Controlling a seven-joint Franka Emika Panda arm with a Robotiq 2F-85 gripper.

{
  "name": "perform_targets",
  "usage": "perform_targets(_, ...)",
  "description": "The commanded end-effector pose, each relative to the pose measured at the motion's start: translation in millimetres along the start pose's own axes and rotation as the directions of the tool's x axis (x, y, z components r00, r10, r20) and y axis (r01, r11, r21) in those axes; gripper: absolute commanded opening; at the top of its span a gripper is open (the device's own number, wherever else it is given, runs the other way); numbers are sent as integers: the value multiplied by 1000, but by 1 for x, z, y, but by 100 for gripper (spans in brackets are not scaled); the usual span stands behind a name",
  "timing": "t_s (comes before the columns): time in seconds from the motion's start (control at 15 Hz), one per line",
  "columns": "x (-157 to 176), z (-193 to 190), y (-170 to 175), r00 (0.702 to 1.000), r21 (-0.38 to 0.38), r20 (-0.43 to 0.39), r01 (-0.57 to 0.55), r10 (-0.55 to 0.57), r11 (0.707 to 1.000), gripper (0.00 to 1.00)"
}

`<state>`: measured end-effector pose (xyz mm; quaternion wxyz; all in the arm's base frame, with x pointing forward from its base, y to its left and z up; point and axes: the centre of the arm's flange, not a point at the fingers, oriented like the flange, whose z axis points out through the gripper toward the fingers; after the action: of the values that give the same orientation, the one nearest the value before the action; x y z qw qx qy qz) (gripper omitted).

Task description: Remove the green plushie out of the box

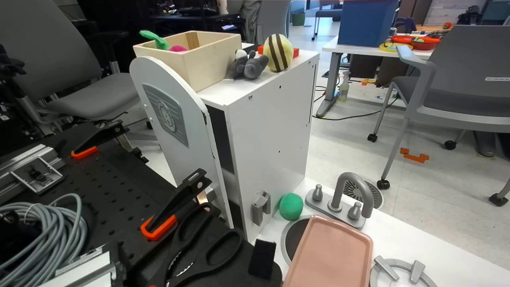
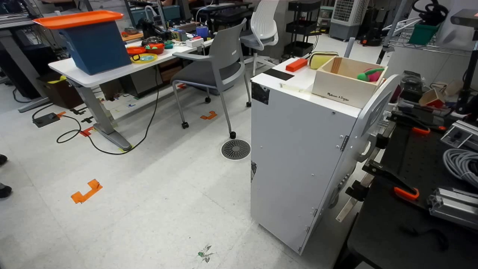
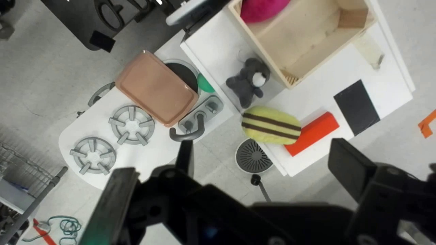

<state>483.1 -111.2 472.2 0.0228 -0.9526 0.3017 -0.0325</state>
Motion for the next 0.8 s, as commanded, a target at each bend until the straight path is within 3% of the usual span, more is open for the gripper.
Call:
perform_targets(0.0, -40, -16, -1, 994, -34, 50, 97, -96, 995, 100)
perform_targets(0.47, -90, -23, -11, 943, -64, 114, 320, -312, 945, 100)
perform_targets(0.73, -115, -25, -23, 879, -23, 114, 468, -463, 883, 100)
